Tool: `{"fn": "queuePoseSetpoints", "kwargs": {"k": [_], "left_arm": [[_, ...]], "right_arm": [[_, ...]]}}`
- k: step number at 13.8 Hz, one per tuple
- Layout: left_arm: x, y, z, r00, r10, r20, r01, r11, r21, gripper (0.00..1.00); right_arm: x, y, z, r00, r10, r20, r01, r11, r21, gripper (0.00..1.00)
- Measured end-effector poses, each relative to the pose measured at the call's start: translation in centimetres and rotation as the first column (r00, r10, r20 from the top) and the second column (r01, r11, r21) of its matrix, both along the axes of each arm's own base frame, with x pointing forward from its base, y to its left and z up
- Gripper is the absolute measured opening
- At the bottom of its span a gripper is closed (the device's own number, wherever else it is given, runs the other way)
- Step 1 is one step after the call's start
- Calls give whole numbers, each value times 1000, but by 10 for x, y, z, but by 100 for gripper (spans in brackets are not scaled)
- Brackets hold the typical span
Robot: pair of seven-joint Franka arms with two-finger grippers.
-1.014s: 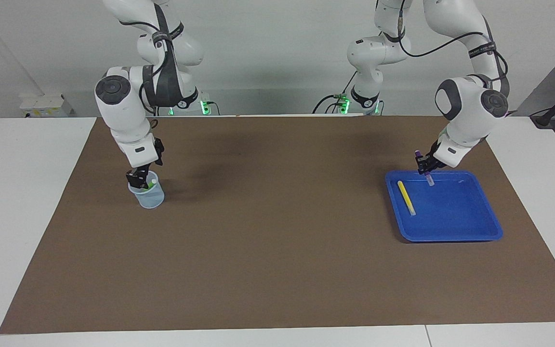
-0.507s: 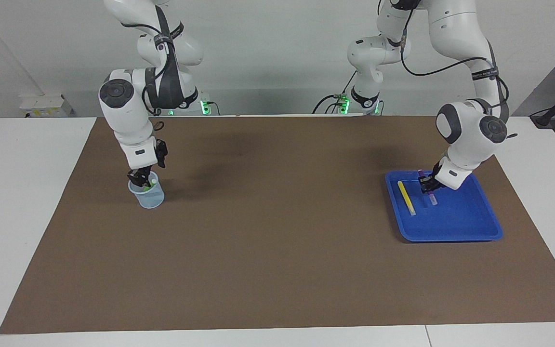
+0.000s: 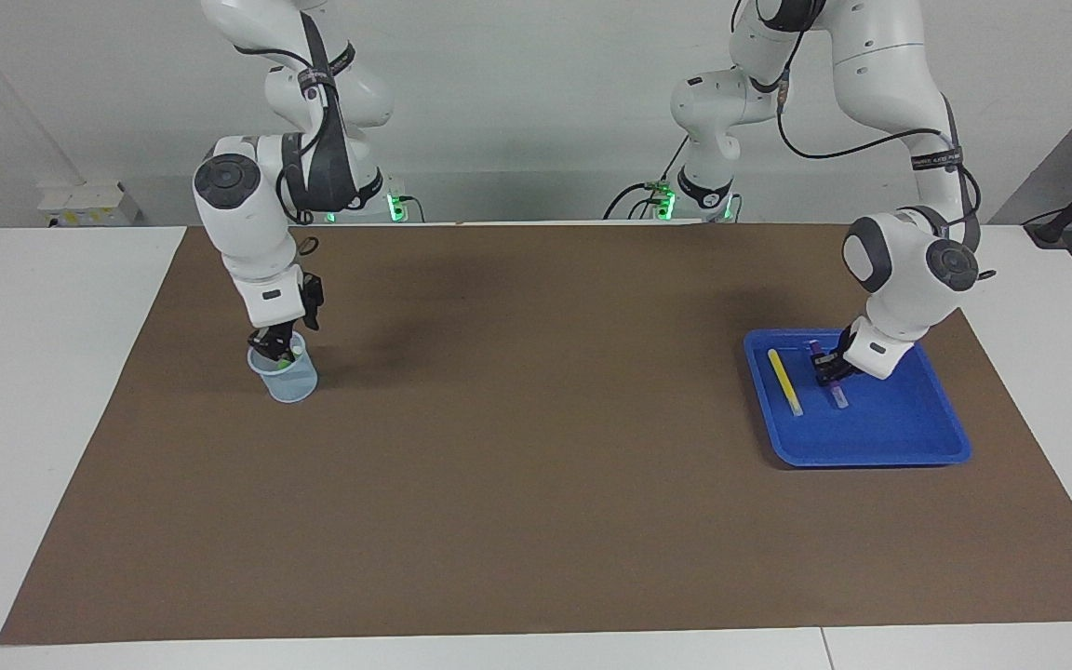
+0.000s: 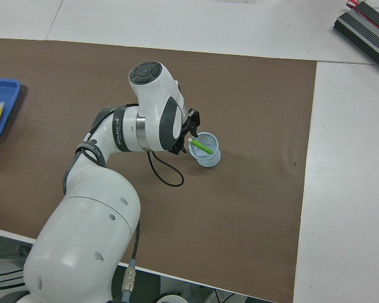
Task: Right arm passes pens to left for tray arrangement
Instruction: 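Place the purple pen in the blue tray with the left gripper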
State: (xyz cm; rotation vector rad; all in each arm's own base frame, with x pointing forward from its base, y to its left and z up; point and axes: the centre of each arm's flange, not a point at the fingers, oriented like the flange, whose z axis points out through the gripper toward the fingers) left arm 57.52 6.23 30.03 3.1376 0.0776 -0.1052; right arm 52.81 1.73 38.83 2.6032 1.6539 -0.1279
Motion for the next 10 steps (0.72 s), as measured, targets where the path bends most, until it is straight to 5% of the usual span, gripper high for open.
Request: {"fn": "queuePoseSetpoints", "kwargs": {"k": [3, 4, 10], "left_arm": [[1, 0, 0, 1000, -2, 5, 2, 1000, 1, 24], [1, 0, -1, 1000, -2, 9, 2, 1000, 1, 35], [5, -6, -11, 999, 31, 10, -31, 1000, -1, 100]], "right_arm": [[0, -1, -2, 1000, -2, 1, 2, 1000, 1, 60], [1, -3, -3, 1000, -5, 1, 5, 1000, 2, 52], [1, -7, -6, 1000, -12, -1, 12, 1000, 3, 40]]}}
